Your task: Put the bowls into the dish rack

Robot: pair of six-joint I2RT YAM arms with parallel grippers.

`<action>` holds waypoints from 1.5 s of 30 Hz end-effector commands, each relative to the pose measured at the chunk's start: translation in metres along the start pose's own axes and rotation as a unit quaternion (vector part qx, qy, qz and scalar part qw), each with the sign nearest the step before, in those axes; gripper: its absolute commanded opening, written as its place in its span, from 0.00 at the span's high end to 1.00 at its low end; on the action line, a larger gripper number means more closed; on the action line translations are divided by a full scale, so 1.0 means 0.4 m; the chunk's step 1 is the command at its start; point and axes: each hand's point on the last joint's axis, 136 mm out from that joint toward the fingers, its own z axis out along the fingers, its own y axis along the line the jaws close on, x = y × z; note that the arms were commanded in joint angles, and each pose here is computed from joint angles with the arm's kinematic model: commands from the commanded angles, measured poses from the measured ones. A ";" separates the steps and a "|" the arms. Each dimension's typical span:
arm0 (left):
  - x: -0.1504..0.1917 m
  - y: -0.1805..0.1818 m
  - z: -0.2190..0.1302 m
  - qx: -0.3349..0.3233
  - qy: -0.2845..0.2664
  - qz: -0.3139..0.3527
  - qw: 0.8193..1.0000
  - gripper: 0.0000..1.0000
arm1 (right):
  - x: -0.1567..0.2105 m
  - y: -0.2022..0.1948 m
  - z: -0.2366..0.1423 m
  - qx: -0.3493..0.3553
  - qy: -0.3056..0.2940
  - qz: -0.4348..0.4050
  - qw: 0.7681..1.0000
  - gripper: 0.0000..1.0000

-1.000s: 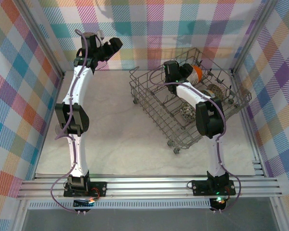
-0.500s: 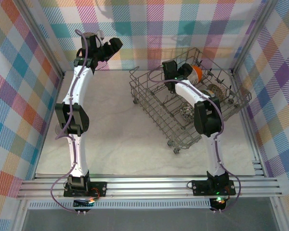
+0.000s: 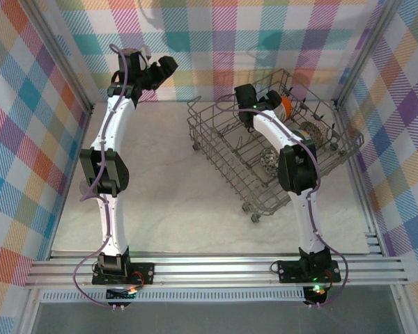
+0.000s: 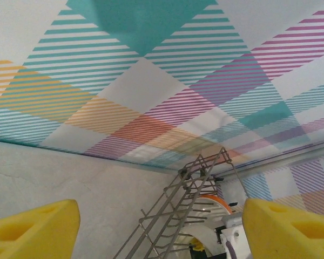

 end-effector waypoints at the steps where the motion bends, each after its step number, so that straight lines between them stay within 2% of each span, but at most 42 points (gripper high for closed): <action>1: 0.006 -0.037 -0.013 0.016 0.006 0.004 1.000 0.21 | -0.046 -0.025 -0.050 -0.038 -0.031 0.059 0.997 0.01; 10: 0.041 -0.024 -0.057 -0.022 0.030 -0.007 0.999 0.21 | -0.084 -0.015 -0.124 -0.125 -0.084 0.102 0.983 0.01; 15: 0.062 -0.026 -0.092 -0.048 0.036 -0.006 0.998 0.21 | -0.126 -0.063 -0.211 -0.149 -0.139 0.126 0.971 0.01; 18: 0.071 -0.012 -0.125 -0.083 0.039 -0.006 0.996 0.21 | -0.159 -0.110 -0.287 -0.143 -0.176 0.127 0.966 0.01; 21: 0.072 0.021 -0.189 -0.148 0.034 0.000 0.988 0.20 | -0.173 -0.165 -0.350 -0.152 -0.201 0.151 0.956 0.01; 24: 0.084 0.095 -0.289 -0.237 0.037 -0.026 0.970 0.18 | -0.182 -0.195 -0.415 -0.194 -0.228 0.164 0.940 0.01; 28: 0.129 0.219 -0.465 -0.352 0.032 -0.091 0.931 0.16 | -0.188 -0.204 -0.477 -0.243 -0.252 0.175 0.920 0.01; 33: 0.209 0.348 -0.700 -0.428 0.010 -0.177 0.886 0.16 | -0.167 -0.149 -0.499 -0.304 -0.241 0.174 0.905 0.01; 36: 0.245 0.409 -0.793 -0.463 0.006 -0.205 0.862 0.17 | -0.152 -0.108 -0.514 -0.344 -0.237 0.178 0.891 0.01; 38: 0.262 0.454 -0.816 -0.483 0.020 -0.208 0.850 0.18 | -0.140 -0.083 -0.530 -0.371 -0.236 0.181 0.880 0.01; 41: 0.284 0.528 -0.791 -0.488 0.067 -0.213 0.844 0.18 | -0.115 -0.060 -0.544 -0.392 -0.237 0.185 0.869 0.01; 43: 0.301 0.570 -0.755 -0.487 0.106 -0.215 0.840 0.19 | -0.097 -0.056 -0.549 -0.394 -0.236 0.184 0.869 0.01; 45: 0.320 0.612 -0.736 -0.498 0.143 -0.213 0.829 0.22 | -0.080 -0.065 -0.554 -0.389 -0.235 0.178 0.873 0.01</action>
